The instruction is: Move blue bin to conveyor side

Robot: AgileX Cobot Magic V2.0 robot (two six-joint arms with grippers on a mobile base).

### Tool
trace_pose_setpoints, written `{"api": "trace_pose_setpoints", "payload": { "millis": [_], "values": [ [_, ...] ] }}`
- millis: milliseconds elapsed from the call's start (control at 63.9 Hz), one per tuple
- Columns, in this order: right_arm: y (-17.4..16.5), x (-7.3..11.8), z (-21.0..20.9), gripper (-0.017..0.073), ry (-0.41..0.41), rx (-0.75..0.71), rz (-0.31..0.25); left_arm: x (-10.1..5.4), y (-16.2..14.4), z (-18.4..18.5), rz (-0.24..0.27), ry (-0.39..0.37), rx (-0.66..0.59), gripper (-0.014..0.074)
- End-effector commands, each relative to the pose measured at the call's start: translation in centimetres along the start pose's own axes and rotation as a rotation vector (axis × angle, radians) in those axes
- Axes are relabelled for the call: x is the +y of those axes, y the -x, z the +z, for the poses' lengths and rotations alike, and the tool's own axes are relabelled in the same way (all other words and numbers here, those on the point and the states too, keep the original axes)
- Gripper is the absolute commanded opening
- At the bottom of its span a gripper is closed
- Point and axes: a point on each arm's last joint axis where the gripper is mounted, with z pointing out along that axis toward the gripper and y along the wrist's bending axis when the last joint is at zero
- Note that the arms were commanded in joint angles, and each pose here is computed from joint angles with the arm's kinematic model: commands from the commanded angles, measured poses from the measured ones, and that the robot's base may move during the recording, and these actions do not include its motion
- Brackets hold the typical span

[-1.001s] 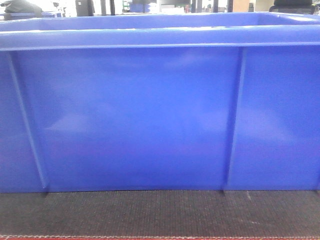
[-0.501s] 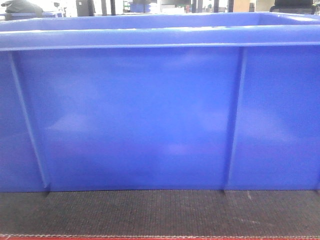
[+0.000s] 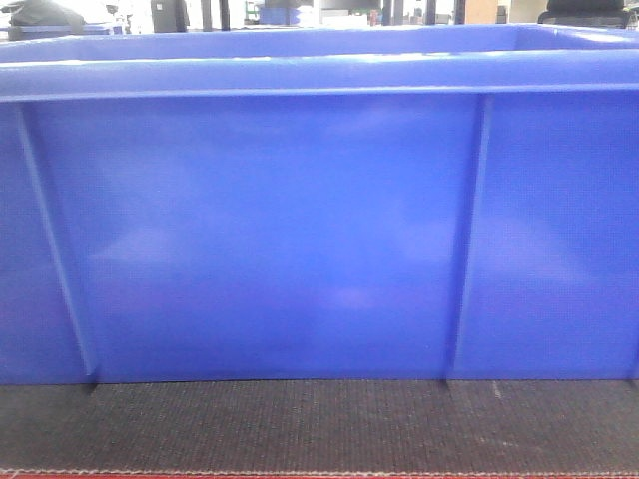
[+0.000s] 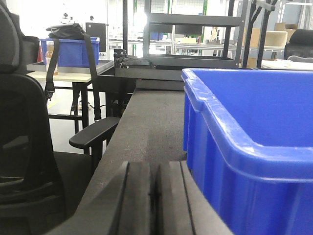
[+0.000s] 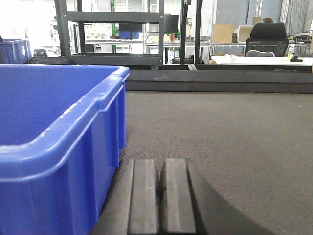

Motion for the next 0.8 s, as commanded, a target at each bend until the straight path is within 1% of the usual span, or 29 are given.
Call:
{"api": "trace_pose_setpoints", "payload": {
  "millis": [0,203,782],
  "values": [
    [0.14,-0.04,-0.03,-0.0089,-0.006,-0.017,-0.001,-0.02,0.29,-0.04,0.011,-0.004,-0.029,0.0013],
    [0.14,-0.04,-0.03,-0.0089,-0.006,-0.017,-0.001,-0.16,0.31,-0.04,0.009,-0.029,-0.031,0.0013],
    [0.14,-0.04,-0.03,-0.0089,-0.006,-0.017,-0.001,-0.16,0.31,-0.04,0.009,-0.029,-0.031,0.0013]
  ]
}}
